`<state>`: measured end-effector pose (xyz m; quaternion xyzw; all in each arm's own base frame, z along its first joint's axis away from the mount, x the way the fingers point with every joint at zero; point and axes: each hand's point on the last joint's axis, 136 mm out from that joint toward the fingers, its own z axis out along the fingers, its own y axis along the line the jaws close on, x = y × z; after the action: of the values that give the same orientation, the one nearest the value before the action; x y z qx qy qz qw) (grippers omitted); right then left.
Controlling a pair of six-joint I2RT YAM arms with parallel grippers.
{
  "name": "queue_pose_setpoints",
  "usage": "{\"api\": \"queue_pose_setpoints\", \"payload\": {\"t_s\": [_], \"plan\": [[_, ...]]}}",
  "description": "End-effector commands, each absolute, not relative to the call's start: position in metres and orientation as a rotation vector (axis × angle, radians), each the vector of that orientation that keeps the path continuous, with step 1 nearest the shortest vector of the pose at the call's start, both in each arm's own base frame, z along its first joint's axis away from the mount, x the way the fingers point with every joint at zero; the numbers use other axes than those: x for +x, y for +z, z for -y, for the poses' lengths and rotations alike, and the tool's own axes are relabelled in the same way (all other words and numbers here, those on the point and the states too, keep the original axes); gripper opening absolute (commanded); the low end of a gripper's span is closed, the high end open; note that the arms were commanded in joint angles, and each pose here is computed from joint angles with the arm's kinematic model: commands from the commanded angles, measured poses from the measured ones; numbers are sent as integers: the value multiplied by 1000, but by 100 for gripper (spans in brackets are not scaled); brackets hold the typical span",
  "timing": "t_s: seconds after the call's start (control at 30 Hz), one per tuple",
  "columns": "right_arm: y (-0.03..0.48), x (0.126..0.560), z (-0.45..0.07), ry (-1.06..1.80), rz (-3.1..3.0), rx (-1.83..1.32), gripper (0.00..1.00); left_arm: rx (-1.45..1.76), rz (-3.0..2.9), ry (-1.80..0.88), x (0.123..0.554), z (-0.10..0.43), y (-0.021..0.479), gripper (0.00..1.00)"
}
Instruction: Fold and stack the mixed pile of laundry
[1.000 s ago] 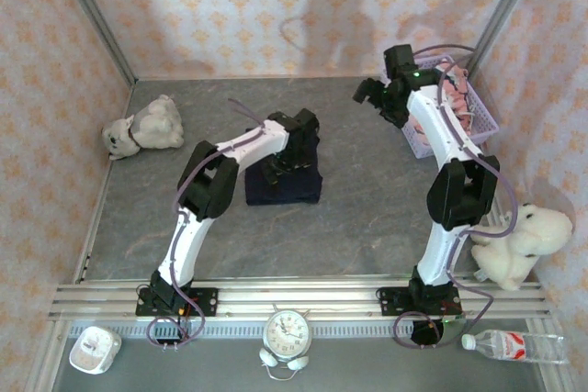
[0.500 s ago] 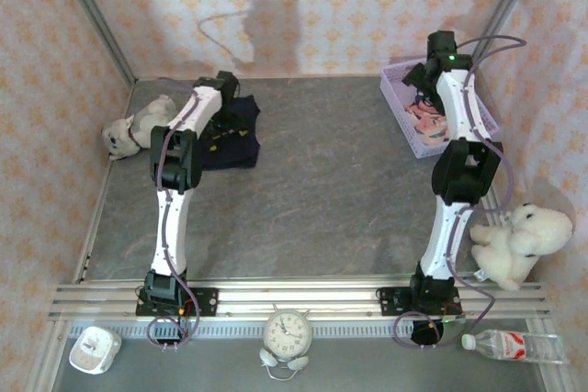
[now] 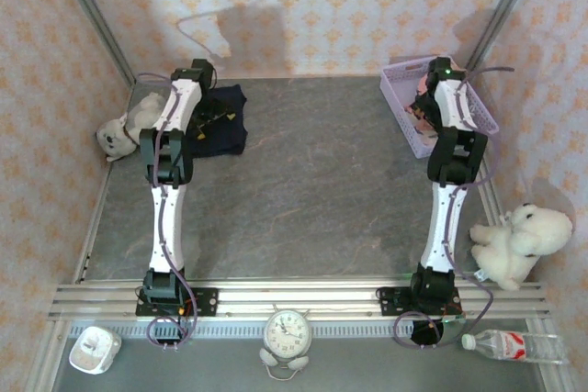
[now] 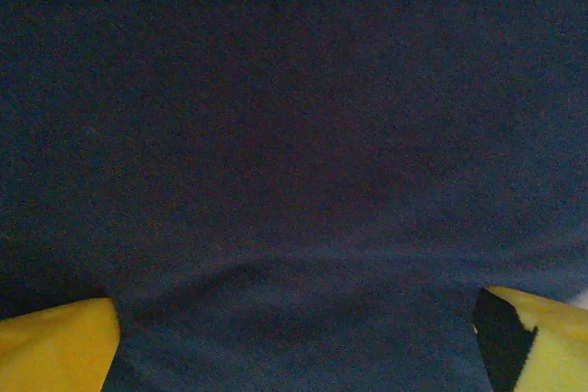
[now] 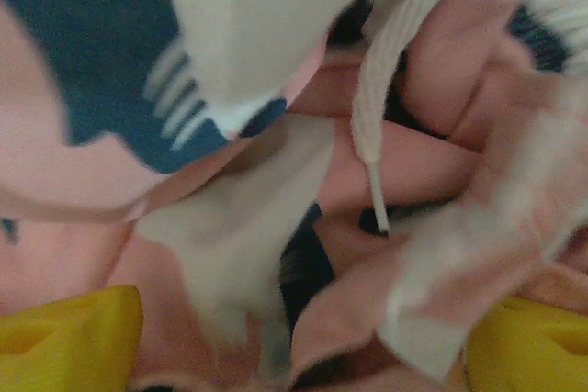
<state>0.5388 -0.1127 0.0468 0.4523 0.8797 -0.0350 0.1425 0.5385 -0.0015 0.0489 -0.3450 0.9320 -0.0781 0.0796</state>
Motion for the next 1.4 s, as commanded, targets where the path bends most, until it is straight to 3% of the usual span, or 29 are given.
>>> {"api": "queue_pose_setpoints", "payload": {"t_s": [0.0, 0.13, 0.17, 0.4, 0.7, 0.87, 1.0, 1.03, 1.1, 1.17, 1.23, 1.37], "plan": [[49, 537, 113, -42, -2544, 1366, 53, -973, -2619, -459, 562, 23, 119, 100], [97, 546, 122, -24, -2448, 1301, 3, -902, -2512, -545, 573, 40, 164, 100], [114, 549, 122, -9, -2417, 1274, 0, -886, -2492, -554, 574, 43, 173, 100], [275, 565, 94, 329, -2132, 1015, 0, -742, -2385, -599, 582, 65, 215, 100], [452, 549, -32, 861, -1862, 541, 0, -625, -2382, -704, 585, 86, 225, 100], [462, 515, -119, 965, -1952, 345, 0, -611, -2389, -778, 587, 89, 224, 100], [427, 478, -190, 984, -2114, 209, 0, -675, -2397, -799, 587, 85, 217, 100], [410, 471, -202, 997, -2170, 209, 12, -701, -2398, -802, 587, 84, 214, 100], [355, 454, -230, 1013, -2331, 207, 57, -730, -2406, -805, 586, 83, 209, 100], [303, 437, -248, 1026, -2479, 203, 76, -735, -2423, -795, 582, 83, 203, 100], [267, 429, -247, 975, -2584, 248, 82, -731, -2446, -799, 577, 88, 198, 100], [244, 435, -212, 744, -2593, 355, 84, -623, -2516, -840, 560, 117, 188, 100]]}}
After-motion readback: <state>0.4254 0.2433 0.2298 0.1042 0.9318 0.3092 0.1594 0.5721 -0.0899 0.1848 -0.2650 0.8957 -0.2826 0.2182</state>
